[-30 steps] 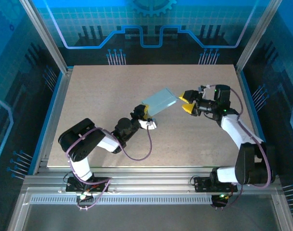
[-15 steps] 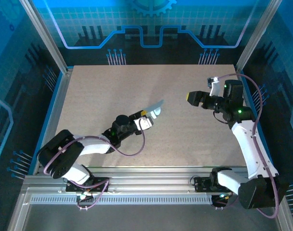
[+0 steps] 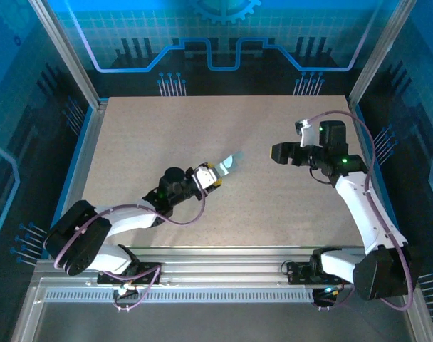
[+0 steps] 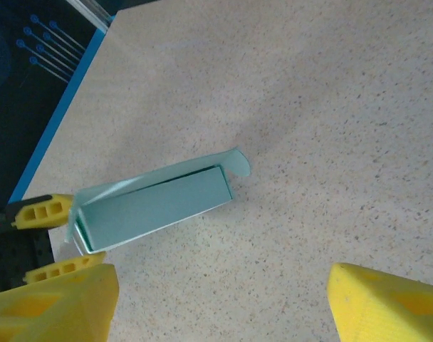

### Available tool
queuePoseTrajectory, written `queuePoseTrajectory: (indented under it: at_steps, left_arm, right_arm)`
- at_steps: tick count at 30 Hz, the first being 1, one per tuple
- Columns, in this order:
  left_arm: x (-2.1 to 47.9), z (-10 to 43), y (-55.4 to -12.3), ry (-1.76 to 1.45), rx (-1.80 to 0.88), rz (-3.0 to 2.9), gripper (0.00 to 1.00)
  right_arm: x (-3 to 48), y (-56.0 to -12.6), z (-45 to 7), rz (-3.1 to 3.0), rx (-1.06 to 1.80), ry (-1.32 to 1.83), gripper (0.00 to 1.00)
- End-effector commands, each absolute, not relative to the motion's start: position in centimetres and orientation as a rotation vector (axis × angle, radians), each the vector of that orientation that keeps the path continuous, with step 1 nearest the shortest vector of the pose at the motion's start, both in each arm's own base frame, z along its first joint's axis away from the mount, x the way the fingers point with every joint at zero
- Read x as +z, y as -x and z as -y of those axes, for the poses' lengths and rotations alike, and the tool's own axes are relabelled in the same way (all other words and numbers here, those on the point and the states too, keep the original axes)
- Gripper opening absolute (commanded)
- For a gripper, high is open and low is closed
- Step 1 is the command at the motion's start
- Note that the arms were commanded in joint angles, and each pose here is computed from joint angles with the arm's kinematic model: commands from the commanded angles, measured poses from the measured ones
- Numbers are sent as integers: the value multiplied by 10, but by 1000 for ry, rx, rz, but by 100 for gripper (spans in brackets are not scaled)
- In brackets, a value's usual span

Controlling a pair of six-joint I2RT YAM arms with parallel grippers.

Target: Fold the paper box

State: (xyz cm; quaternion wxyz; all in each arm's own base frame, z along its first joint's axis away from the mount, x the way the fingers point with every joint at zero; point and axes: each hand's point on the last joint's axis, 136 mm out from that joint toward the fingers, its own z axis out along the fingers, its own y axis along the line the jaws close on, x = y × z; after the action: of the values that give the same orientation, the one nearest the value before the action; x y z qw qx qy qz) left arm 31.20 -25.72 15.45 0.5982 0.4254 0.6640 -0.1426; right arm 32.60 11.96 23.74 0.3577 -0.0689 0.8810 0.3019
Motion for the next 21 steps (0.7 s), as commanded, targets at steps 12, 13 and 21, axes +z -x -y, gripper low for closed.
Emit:
queuePoseTrajectory:
  at_steps: [12,13,21]
  left_arm:
    - [172,252,-283,-723,-675,-1449,35]
    - [169,251,-282,-725,-676,-1453,35]
    - [142,256,-268,-793,-722,-1453,35]
  right_arm:
    - [210,-324,-166,-2225,858,498,78]
    - [206,-326,-167,-2239,860,494,78]
    - [167,-339,-187,-2285,861,638,78]
